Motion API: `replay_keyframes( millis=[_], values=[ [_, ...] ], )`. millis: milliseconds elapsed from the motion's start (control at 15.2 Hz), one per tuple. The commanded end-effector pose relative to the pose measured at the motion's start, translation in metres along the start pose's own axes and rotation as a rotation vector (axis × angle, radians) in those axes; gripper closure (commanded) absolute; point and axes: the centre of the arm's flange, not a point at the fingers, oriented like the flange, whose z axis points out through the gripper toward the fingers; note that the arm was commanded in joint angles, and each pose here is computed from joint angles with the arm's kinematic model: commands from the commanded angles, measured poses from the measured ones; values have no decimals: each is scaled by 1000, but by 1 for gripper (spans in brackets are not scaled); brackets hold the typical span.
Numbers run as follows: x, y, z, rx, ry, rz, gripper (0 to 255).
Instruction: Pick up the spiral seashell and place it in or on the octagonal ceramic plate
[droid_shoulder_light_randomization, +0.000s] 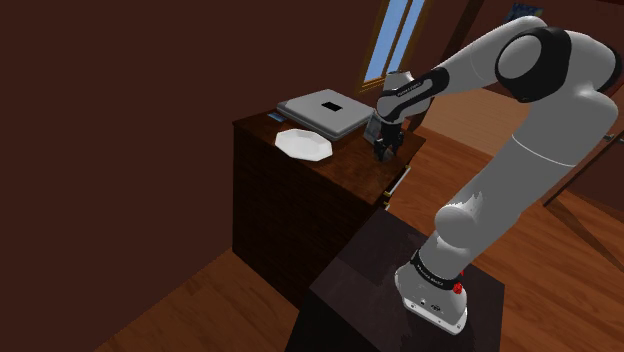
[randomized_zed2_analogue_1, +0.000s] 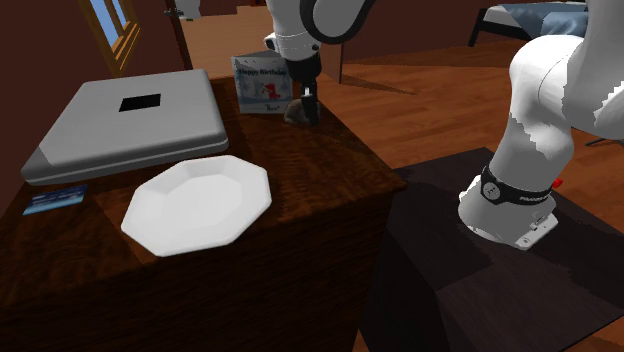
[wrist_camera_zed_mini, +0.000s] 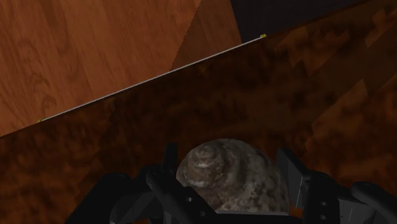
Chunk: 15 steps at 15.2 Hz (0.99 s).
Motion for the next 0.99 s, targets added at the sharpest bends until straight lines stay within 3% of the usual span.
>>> replay_keyframes(
  millis=[0, 264, 924],
  values=[
    [0, 0, 0, 0, 0, 0, 255],
    [0, 0, 0, 0, 0, 0, 255],
    [-9, 10, -51, 0, 0, 0, 255]
  ],
)
